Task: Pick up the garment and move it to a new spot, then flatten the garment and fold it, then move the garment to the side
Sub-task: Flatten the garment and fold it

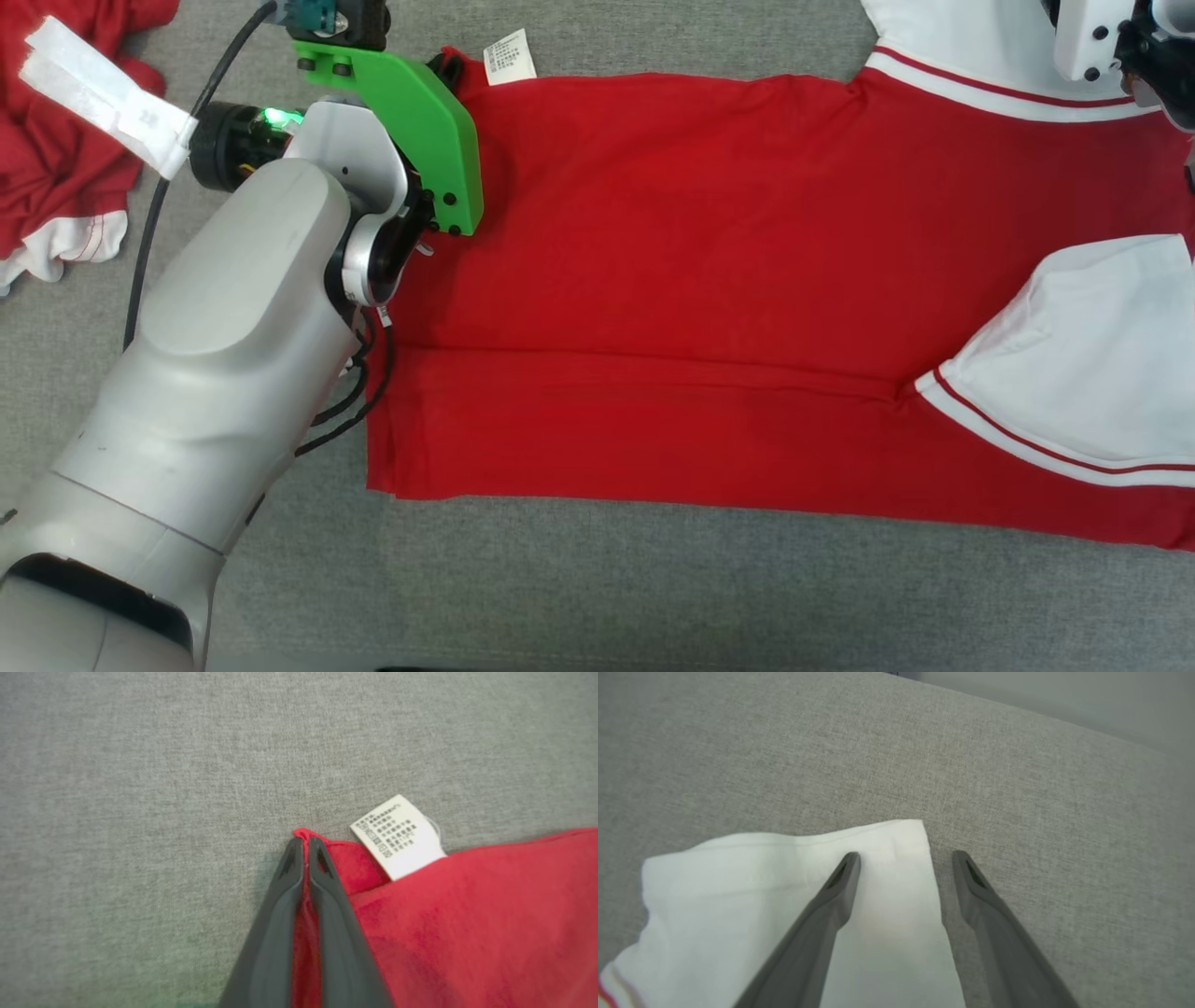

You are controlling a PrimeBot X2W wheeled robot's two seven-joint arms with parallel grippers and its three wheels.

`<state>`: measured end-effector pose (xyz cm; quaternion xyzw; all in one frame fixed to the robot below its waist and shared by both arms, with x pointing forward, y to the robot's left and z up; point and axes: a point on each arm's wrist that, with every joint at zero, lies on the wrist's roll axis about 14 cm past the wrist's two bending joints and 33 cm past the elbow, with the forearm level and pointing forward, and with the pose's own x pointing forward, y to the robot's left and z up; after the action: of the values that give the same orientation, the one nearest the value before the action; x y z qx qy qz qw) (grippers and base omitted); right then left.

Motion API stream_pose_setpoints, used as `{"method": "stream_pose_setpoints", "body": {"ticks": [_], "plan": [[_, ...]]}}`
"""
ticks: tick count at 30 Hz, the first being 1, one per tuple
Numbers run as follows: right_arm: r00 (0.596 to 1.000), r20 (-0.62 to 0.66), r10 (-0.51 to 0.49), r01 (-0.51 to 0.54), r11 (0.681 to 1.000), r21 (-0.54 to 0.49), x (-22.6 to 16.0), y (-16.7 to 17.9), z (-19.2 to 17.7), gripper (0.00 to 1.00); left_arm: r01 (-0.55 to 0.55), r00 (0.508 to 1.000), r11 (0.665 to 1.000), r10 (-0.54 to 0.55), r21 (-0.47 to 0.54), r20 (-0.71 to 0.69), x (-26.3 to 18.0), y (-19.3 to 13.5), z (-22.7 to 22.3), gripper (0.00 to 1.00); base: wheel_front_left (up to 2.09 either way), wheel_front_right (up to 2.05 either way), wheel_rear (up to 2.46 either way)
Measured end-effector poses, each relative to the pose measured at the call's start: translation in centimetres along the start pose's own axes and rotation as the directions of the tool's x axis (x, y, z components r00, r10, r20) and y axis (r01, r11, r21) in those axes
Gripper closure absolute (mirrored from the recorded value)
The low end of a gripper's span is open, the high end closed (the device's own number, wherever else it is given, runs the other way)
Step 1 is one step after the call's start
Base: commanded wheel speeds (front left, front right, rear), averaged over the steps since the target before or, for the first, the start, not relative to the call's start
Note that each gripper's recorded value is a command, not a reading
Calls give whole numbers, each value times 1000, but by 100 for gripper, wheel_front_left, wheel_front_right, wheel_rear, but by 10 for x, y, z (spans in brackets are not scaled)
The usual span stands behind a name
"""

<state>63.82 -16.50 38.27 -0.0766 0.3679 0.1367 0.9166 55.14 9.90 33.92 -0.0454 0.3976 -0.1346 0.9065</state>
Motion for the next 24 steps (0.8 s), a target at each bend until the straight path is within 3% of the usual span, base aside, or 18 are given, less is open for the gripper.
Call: {"method": "stream_pose_setpoints", "body": {"ticks": [1,2,3,6,12,24], "plan": [[1000,-18,4,-4,1000,4,4,2,-4,0,-2,1000,1000,2,-2,5,0,1,0,100,0,0,0],[999,-31,8,-8,1000,5,7,3,-5,58,-4,1000,1000,4,-4,6,0,3,-1,100,0,0,0],[999,-49,12,-12,1000,8,9,5,-7,100,-4,1000,1000,4,-5,11,0,4,-1,100,0,0,0],[998,-52,21,-20,1000,19,13,7,-6,100,-4,999,1000,5,-12,32,0,4,1,100,0,0,0],[997,71,-28,25,998,50,5,-9,11,100,-30,992,999,33,-25,125,-3,7,13,100,0,0,0],[962,268,-51,31,996,78,-37,-18,40,100,-49,949,998,61,-47,311,-25,8,45,100,0,0,0]]}}
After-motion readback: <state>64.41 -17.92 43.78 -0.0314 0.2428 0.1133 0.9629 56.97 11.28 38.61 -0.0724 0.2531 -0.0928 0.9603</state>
